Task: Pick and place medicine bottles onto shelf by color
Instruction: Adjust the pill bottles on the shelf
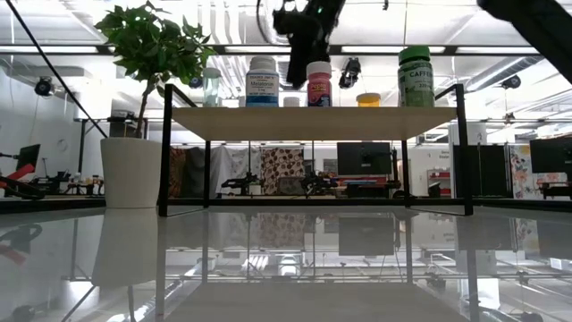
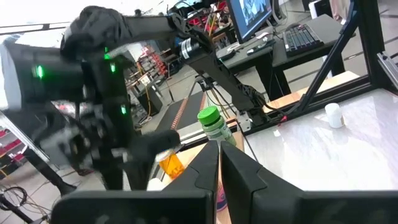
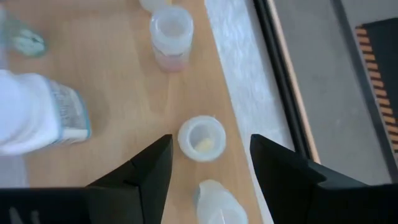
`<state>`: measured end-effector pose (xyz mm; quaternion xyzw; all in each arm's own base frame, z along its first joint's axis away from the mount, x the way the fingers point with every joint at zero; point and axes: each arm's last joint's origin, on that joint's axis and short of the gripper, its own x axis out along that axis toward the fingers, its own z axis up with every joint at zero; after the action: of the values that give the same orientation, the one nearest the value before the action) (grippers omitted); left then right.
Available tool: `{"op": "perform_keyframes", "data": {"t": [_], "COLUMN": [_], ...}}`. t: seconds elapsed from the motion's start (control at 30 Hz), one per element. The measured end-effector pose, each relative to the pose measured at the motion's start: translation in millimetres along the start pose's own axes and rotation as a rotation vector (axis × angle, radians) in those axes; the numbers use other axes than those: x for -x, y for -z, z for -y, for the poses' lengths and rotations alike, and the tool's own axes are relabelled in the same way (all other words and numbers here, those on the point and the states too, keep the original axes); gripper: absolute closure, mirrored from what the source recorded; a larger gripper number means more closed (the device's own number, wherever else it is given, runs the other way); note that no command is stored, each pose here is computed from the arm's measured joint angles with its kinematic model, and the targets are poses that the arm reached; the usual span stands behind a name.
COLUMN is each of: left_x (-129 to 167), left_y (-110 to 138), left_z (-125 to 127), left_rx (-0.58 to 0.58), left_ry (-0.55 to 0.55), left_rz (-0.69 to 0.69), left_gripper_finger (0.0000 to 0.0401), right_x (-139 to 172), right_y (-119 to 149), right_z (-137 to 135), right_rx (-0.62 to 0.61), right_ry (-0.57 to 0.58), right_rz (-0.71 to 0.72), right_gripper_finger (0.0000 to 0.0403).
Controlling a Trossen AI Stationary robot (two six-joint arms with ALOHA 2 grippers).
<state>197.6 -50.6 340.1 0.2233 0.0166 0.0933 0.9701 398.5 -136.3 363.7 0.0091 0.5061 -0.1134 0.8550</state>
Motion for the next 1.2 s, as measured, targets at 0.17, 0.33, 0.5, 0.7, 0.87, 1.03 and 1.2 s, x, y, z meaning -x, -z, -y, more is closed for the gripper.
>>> {"op": "perform_keyframes", "data": {"t": [0.17, 0.33, 0.5, 0.7, 0.87, 1.03, 1.2], "left_x": [-2, -9, -21, -31, -41, -57, -74], "left_y": [1, 5, 1, -7, -8, -3, 4], "left_z": [2, 8, 12, 1, -13, -28, -38], "left_rx": [0.003, 0.048, 0.079, 0.050, 0.074, 0.090, 0.064], "left_ry": [0.004, 0.015, 0.017, 0.003, 0.050, 0.133, 0.146], "left_rz": [-0.007, -0.033, -0.052, -0.131, -0.263, -0.439, -0.615], "left_gripper_finger": [0.0401, 0.0401, 0.0401, 0.0401, 0.0401, 0.0401, 0.0401], "right_x": [42, 82, 109, 123, 125, 122, 116], "right_y": [4, 17, 43, 76, 98, 111, 119], "right_z": [-12, -43, -76, -108, -126, -135, -137], "right_rx": [0.018, 0.062, 0.089, 0.100, 0.110, 0.131, 0.142], "right_ry": [-0.009, -0.052, -0.108, -0.180, -0.231, -0.257, -0.257], "right_rz": [0.081, 0.143, 0.169, 0.212, 0.252, 0.276, 0.254], "right_gripper_finger": [0.0200, 0.0213, 0.0234, 0.0272, 0.0309, 0.0341, 0.0361]}}
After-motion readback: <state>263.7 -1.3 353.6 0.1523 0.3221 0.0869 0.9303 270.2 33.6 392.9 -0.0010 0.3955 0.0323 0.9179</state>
